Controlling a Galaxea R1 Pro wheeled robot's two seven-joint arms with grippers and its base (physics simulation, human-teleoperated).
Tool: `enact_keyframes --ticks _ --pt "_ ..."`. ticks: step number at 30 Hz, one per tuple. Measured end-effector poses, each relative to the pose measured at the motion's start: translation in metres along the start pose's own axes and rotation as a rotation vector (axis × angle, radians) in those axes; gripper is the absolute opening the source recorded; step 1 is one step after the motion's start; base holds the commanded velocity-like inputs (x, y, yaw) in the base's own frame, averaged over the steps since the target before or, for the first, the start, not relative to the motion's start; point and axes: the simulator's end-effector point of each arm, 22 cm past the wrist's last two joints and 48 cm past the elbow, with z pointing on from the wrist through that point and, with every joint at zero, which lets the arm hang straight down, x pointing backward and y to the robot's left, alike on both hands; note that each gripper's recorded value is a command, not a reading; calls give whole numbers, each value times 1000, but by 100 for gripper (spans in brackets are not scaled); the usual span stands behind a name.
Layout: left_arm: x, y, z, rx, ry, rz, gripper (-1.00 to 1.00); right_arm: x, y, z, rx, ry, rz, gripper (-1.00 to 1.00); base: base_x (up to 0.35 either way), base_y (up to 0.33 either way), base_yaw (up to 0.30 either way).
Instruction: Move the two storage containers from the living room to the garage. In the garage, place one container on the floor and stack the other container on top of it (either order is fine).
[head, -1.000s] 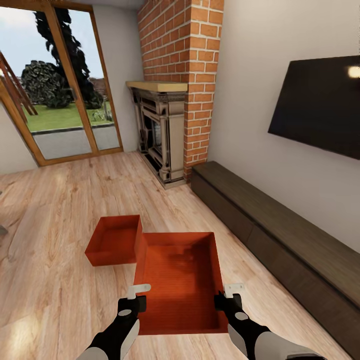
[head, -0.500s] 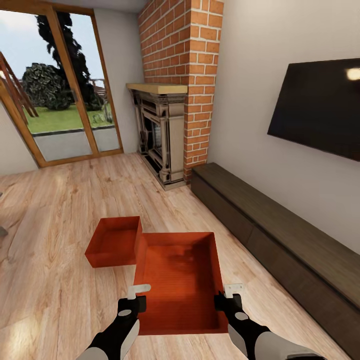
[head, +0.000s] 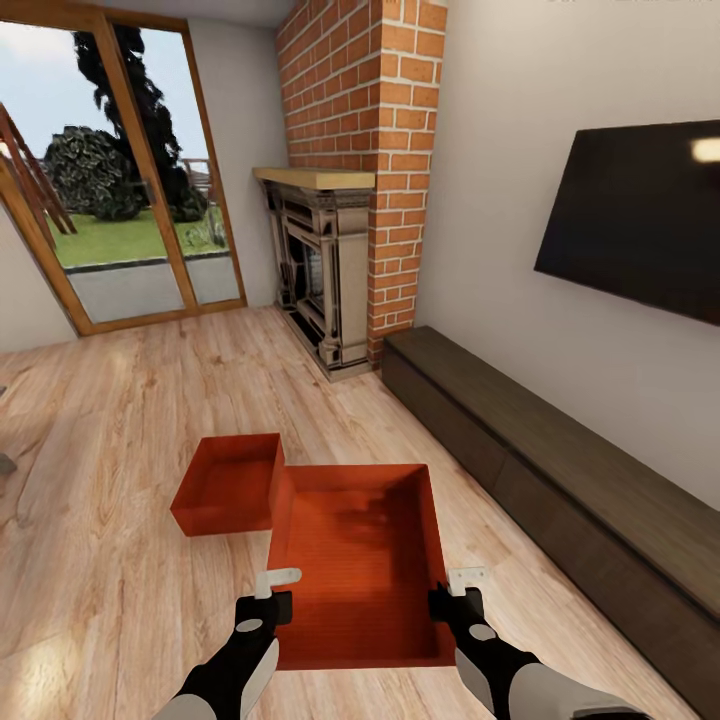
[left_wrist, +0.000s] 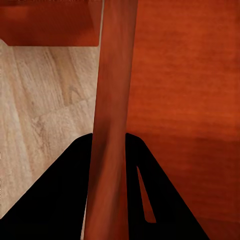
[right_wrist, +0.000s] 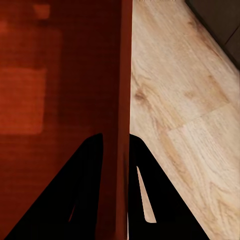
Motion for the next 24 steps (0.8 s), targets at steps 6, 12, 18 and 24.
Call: enact_keyframes --ticks 6,12,18,24 --pt "-4 0 -7 1 1 -1 -100 -5 -1 -6 -2 1 -2 -100 0 0 0" --pt "-9 1 -13 0 1 0 -100 -10 -1 -12 -1 1 -1 -100 0 0 0" --pt "-13 2 -20 1 1 -1 -100 -15 -1 -18 -1 1 -1 -100 0 0 0" --pt "-14 2 -21 0 1 -2 -100 -16 -1 -19 -1 1 -2 -100 0 0 0"
